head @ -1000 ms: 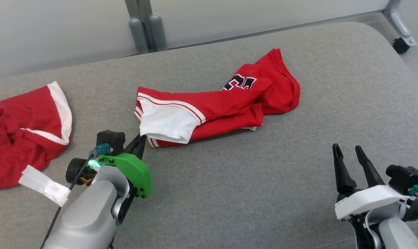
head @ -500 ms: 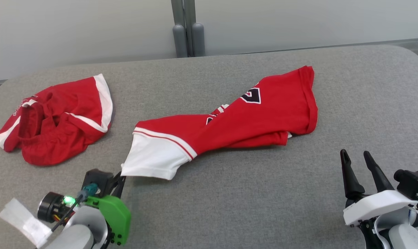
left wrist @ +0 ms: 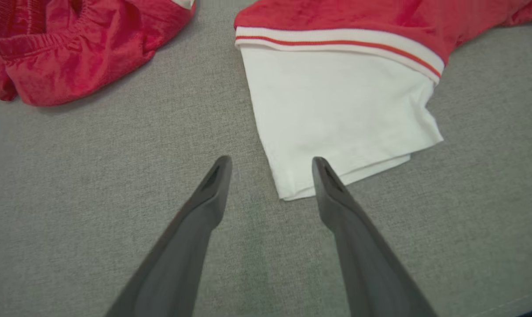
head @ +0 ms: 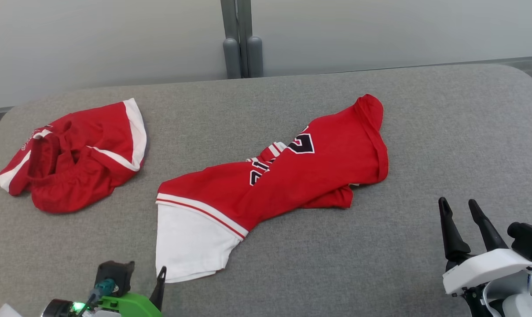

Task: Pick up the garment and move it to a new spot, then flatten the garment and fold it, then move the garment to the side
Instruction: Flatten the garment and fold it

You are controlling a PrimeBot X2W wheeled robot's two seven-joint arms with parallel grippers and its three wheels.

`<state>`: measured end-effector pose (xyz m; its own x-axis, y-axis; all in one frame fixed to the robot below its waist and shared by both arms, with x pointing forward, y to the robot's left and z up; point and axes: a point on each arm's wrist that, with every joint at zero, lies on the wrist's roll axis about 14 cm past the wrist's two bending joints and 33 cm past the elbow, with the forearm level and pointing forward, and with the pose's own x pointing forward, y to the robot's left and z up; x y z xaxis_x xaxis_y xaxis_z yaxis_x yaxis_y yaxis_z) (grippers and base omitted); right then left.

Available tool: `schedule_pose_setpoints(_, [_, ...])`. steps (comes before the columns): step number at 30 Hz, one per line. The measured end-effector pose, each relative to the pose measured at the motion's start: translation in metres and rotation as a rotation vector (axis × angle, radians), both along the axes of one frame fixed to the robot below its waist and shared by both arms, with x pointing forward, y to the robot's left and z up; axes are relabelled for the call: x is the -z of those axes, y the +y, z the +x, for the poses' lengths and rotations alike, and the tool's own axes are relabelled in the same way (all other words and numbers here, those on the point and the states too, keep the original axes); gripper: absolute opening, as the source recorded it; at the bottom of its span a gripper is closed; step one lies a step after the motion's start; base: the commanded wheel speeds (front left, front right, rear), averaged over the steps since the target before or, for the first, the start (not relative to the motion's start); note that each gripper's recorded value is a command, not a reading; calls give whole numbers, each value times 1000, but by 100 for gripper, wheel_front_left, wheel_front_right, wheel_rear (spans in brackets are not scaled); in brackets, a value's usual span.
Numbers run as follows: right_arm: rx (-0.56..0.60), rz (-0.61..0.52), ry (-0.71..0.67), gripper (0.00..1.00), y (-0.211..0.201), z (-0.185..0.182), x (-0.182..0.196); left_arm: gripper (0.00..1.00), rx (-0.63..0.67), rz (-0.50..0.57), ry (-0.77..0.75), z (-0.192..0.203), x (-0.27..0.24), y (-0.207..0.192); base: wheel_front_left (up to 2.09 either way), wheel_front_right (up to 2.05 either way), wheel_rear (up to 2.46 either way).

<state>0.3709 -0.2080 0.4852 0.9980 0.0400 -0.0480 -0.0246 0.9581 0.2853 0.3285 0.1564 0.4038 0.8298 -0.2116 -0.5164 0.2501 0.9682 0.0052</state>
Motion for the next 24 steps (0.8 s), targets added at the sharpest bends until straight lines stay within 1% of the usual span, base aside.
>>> schedule_pose_setpoints(2, [4,0,-6,100,-1,0,-2,100,-25,-14,-36,6,-9,2,0,0,0])
schedule_pose_setpoints(7, [19,-2,-8,100,-6,-3,-2,100,-81,-50,-179,24,-47,7,0,0,0])
schedule_pose_setpoints(10, [13,-5,-13,100,-3,-3,-4,100,-96,-107,-285,32,-72,2,0,0,0])
schedule_pose_setpoints(14, [-7,-4,-12,100,3,1,-5,100,-92,-181,-350,32,-88,-11,0,0,0])
schedule_pose_setpoints(16, [-20,-8,-8,100,6,9,-6,100,-93,-196,-360,32,-89,-13,0,0,0])
schedule_pose_setpoints(20, [-49,-21,45,100,10,35,0,100,-85,-253,-391,43,-97,-25,0,0,0])
schedule_pose_setpoints(24, [-99,-49,162,100,15,65,18,100,-81,-279,-386,54,-94,-32,0,0,0])
